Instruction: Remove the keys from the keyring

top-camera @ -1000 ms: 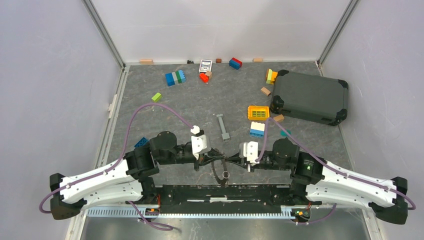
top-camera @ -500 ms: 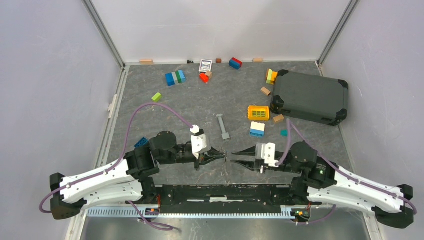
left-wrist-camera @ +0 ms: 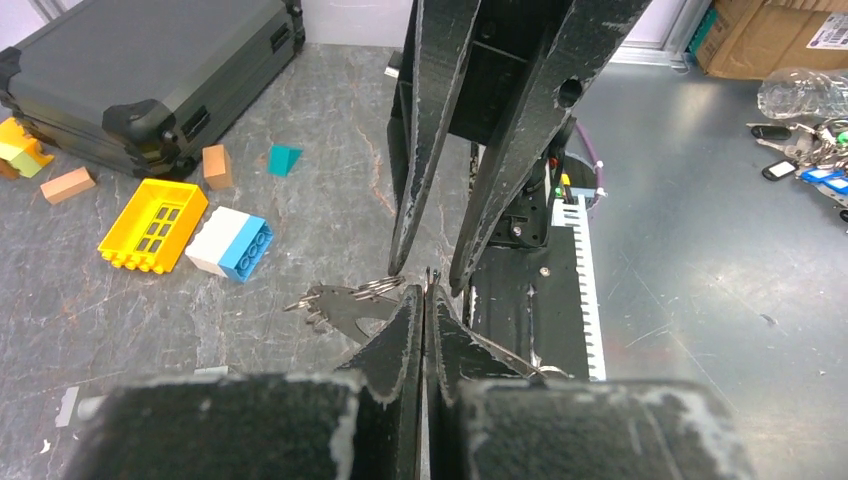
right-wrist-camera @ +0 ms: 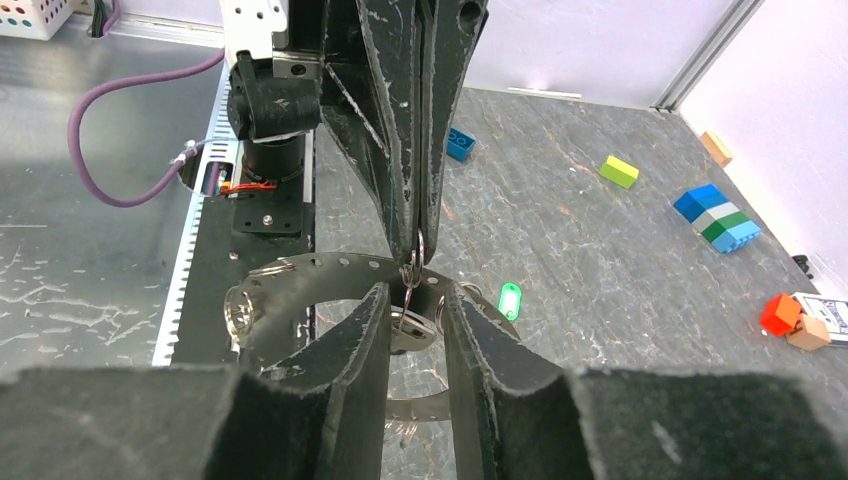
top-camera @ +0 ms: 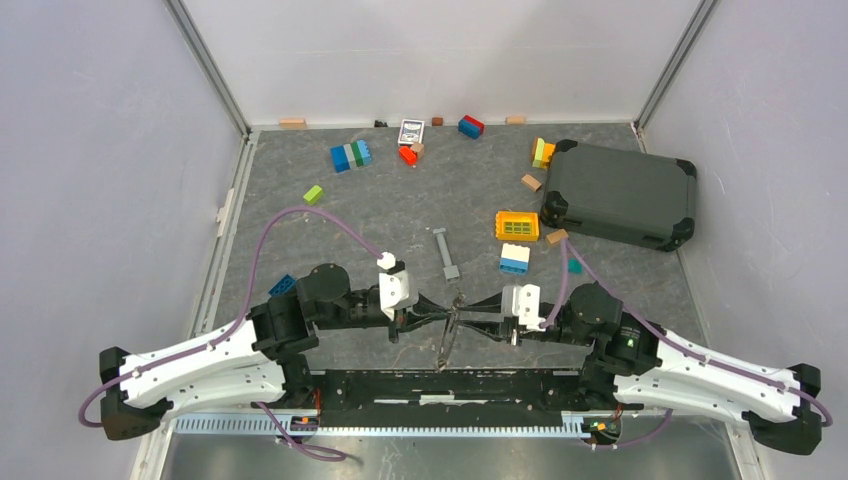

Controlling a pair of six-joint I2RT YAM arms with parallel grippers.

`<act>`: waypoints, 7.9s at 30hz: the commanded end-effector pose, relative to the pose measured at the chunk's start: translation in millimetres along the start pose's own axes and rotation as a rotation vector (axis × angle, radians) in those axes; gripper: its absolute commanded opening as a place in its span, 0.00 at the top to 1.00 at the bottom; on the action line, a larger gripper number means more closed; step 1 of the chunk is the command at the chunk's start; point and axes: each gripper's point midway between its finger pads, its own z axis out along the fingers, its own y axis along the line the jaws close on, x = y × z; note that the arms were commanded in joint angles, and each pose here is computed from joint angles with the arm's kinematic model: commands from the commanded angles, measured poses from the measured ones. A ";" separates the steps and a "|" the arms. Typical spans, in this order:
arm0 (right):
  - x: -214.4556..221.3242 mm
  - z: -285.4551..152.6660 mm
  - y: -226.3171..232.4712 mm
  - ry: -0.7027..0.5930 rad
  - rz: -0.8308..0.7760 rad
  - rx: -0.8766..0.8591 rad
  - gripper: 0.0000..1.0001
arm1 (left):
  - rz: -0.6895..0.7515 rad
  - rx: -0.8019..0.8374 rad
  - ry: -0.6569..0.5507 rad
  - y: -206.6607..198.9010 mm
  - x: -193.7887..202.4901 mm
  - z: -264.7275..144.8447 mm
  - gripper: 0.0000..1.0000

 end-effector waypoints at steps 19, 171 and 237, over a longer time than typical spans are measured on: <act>-16.7 9.8 5.0 -0.114 0.047 -0.022 0.74 | 0.017 0.065 -0.175 -13.1 -38.3 -3.7 0.98; -20.5 21.8 -2.1 0.090 0.055 -0.057 0.92 | 0.089 -0.010 -0.092 -2.2 -33.9 -23.2 0.98; -8.4 24.6 2.6 0.082 0.063 -0.067 0.73 | 0.086 -0.021 -0.127 -2.0 -38.7 -26.9 0.98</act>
